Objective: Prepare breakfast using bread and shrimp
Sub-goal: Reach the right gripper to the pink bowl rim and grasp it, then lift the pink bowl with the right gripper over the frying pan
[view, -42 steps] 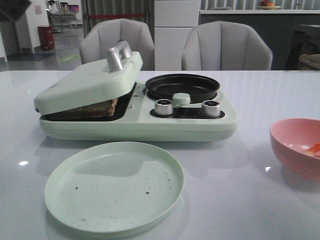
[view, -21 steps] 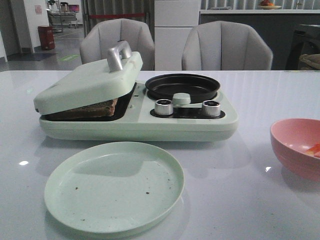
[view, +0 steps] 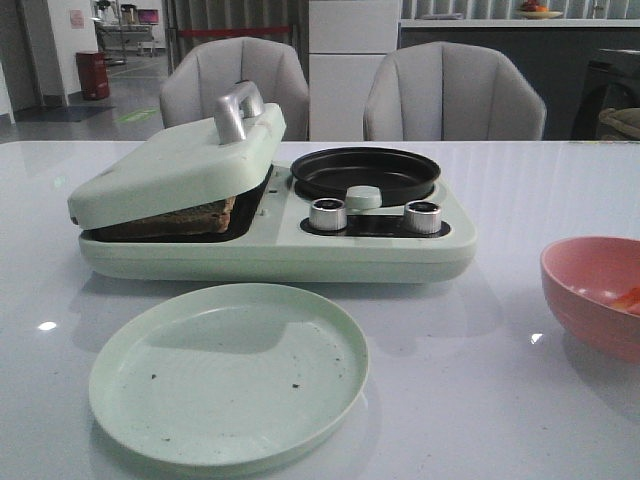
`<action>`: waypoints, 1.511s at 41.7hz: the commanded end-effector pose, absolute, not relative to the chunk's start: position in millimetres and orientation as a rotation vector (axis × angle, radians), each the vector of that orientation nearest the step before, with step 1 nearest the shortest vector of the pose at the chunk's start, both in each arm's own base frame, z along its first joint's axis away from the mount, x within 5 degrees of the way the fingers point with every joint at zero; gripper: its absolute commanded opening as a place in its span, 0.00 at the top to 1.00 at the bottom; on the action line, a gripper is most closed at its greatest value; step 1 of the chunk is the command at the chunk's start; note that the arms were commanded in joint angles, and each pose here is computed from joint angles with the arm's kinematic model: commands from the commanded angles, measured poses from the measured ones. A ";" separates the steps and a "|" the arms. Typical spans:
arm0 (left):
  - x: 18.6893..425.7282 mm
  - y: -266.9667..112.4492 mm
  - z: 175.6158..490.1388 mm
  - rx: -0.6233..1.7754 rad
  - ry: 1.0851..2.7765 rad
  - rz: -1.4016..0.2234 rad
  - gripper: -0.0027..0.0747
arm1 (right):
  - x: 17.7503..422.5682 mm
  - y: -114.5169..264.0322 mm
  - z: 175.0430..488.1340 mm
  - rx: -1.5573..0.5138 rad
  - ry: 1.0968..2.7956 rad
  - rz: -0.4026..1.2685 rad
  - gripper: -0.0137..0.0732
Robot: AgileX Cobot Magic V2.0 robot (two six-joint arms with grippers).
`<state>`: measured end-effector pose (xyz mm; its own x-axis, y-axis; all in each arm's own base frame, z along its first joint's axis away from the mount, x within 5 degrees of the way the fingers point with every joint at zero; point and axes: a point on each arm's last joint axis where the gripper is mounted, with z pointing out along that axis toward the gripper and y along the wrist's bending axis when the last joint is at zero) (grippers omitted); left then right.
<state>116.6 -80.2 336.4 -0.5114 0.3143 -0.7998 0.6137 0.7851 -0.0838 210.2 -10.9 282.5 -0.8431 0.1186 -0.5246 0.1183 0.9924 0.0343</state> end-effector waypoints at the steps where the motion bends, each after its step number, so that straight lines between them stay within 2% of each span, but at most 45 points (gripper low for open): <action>1: 119.1 -82.2 350.6 0.637 2.052 -0.486 0.84 | 232.8 -25.2 280.4 0.192 2.568 -0.043 0.16; 12: 118.7 -82.3 350.2 0.639 2.058 -0.488 0.84 | 283.4 -34.6 239.4 0.216 2.662 -0.044 0.16; 24: 118.6 -82.4 350.1 0.639 2.059 -0.491 0.84 | 313.1 -38.2 217.2 0.200 2.712 -0.048 0.18; 27: 118.6 -82.4 350.1 0.639 2.059 -0.491 0.84 | 315.8 -38.5 215.0 0.191 2.725 -0.050 0.25; 35: 118.6 -82.4 350.1 0.639 2.059 -0.491 0.84 | 316.9 -38.7 212.7 0.191 2.733 -0.050 0.60; 38: 118.6 -82.4 350.1 0.639 2.059 -0.491 0.84 | 317.0 -38.7 212.7 0.191 2.733 -0.050 0.69; 44: 118.6 -82.4 350.1 0.639 2.059 -0.491 0.84 | 316.7 -38.6 213.5 0.191 2.731 -0.050 0.79; 51: 118.6 -82.4 350.1 0.639 2.059 -0.491 0.84 | 319.1 -31.0 242.1 0.155 2.666 -0.046 0.79; 63: 118.6 -82.4 350.1 0.639 2.059 -0.491 0.84 | 336.8 11.3 338.8 -0.085 2.354 -0.088 0.79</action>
